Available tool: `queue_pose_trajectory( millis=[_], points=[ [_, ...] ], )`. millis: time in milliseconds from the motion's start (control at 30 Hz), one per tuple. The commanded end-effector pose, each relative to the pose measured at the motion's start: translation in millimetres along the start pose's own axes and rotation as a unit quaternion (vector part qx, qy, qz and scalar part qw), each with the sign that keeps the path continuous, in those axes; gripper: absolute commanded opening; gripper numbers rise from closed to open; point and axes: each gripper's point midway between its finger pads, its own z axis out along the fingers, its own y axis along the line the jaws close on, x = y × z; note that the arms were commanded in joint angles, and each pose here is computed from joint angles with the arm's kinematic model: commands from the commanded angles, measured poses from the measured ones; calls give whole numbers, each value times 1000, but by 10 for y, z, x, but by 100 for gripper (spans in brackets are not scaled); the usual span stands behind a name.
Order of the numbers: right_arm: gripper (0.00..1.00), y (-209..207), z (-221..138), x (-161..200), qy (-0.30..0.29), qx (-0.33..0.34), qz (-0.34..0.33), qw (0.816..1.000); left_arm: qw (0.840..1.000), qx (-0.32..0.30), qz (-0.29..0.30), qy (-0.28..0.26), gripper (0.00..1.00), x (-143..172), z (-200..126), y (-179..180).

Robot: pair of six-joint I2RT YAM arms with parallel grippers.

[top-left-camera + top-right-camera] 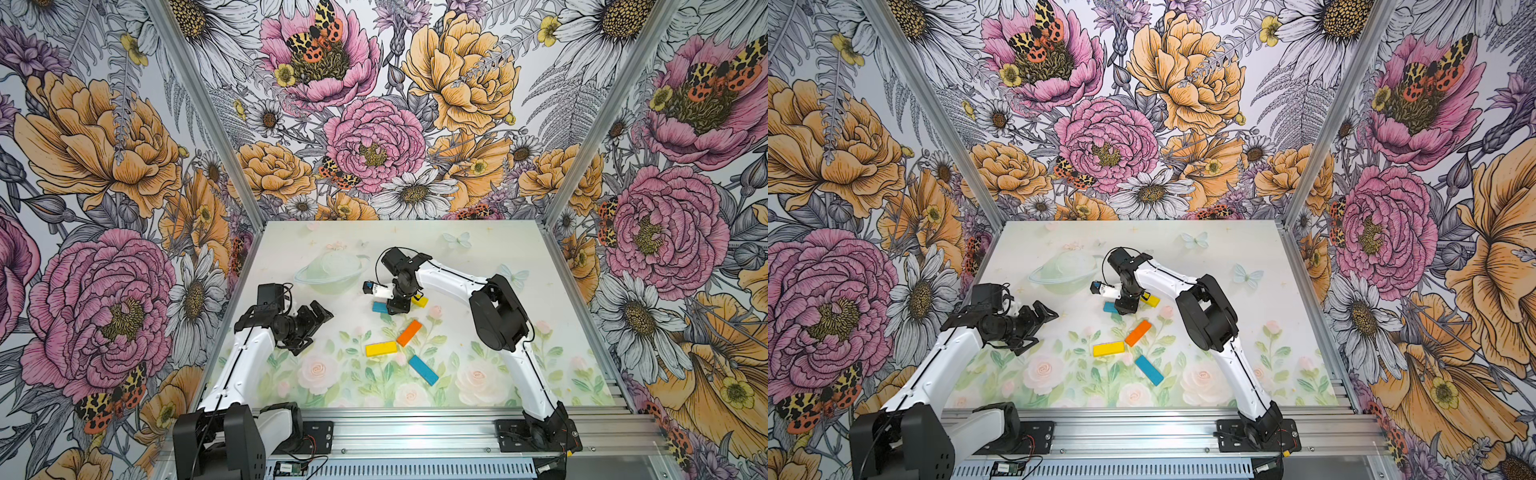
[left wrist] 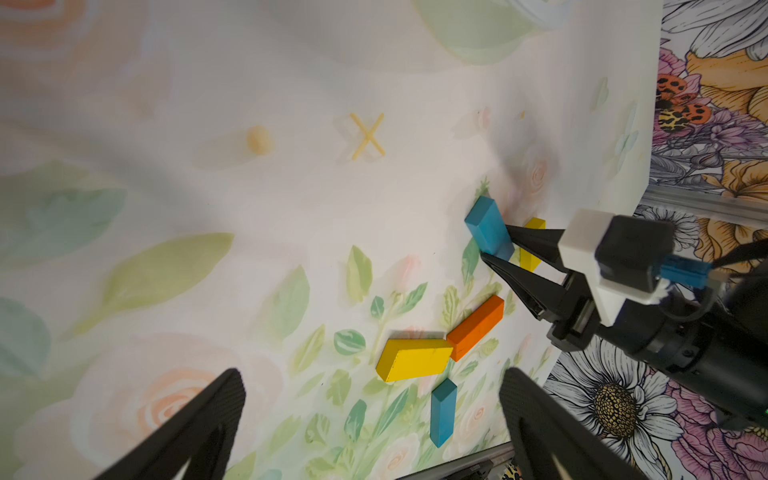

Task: Assemble the number 7 with building blocks
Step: Place the building block at the center of the board.

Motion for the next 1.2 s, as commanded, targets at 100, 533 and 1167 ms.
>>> queue_pose_trajectory(
  millis=[100, 533, 1167],
  points=[
    [19, -64, 52, -85, 0, 5, -26, 1000, 1000, 2, -10, -14, 99, -30, -12, 44],
    [24, -220, 60, -201, -10, 21, -50, 998, 1000, 0, -13, -12, 99, -31, 1, 52],
    [65, -324, -117, -90, 7, 52, -27, 998, 1000, 3, -13, -14, 99, -21, -12, 48]
  ],
)
